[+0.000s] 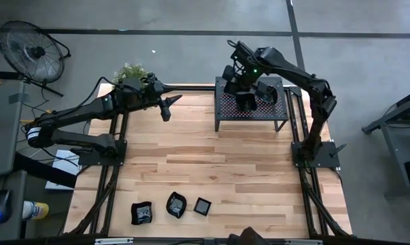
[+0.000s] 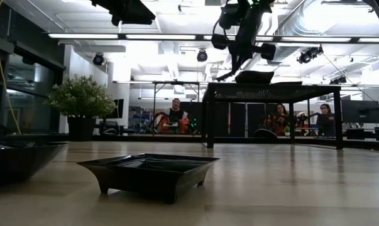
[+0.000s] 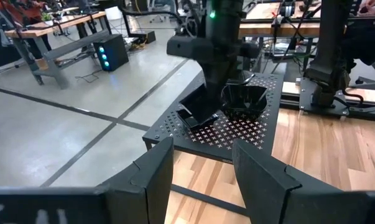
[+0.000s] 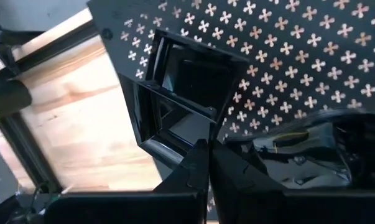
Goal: Pick & Place Mini shaped plates
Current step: Stack the black square plate on top of the black square plates on the shelf
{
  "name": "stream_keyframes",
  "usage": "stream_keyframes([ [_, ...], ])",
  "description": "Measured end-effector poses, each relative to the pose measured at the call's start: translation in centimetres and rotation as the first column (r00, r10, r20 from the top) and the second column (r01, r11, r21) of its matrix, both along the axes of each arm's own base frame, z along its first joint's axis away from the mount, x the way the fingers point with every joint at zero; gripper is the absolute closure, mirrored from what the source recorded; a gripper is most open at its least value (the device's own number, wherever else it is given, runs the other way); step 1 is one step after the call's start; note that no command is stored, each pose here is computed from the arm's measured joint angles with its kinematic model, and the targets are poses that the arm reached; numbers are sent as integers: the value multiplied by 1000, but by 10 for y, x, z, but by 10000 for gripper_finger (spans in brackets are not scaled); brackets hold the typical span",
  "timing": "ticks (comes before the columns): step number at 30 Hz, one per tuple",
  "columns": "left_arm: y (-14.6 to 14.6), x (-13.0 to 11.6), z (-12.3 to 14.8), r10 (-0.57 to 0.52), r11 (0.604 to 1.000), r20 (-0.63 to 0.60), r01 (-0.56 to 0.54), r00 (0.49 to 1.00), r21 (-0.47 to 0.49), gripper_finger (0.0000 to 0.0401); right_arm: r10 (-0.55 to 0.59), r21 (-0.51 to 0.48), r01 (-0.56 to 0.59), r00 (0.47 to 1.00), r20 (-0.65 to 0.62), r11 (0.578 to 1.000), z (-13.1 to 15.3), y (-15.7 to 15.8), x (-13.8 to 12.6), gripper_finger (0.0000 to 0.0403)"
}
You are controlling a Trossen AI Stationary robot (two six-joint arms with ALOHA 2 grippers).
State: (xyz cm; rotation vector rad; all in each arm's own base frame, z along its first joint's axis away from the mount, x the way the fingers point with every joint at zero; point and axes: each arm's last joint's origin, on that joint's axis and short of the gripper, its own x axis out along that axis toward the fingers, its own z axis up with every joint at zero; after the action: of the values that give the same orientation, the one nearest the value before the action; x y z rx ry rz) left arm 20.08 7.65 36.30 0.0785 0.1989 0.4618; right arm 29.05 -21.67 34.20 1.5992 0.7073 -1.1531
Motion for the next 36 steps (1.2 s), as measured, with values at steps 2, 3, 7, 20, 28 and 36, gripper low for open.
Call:
stream_keyframes([
  [2, 0, 0, 0, 0, 1000, -1, 0, 1000, 0, 239, -1, -4, 1, 1000, 6, 1000, -2, -1, 1, 402],
  [3, 0, 0, 0, 0, 1000, 0, 0, 1000, 0, 239, 0, -8, 0, 1000, 14, 1000, -3, -2, 2, 402],
  [7, 0, 0, 0, 0, 1000, 0, 0, 1000, 0, 239, -10, -26, 10, 1000, 10, 1000, -4, -4, 2, 402],
  [20, 0, 0, 0, 0, 1000, -1, 0, 1000, -1, 239, -8, -19, 8, 1000, 9, 1000, -4, -7, -2, 402],
  [28, 0, 0, 0, 0, 1000, -1, 0, 1000, -1, 239, 1, -17, 0, 1000, 6, 1000, -4, -7, -3, 402],
  [36, 0, 0, 0, -1, 1000, 0, 1, 1000, -1, 239, 2, -17, -2, 1000, 6, 1000, -4, -7, -3, 402],
])
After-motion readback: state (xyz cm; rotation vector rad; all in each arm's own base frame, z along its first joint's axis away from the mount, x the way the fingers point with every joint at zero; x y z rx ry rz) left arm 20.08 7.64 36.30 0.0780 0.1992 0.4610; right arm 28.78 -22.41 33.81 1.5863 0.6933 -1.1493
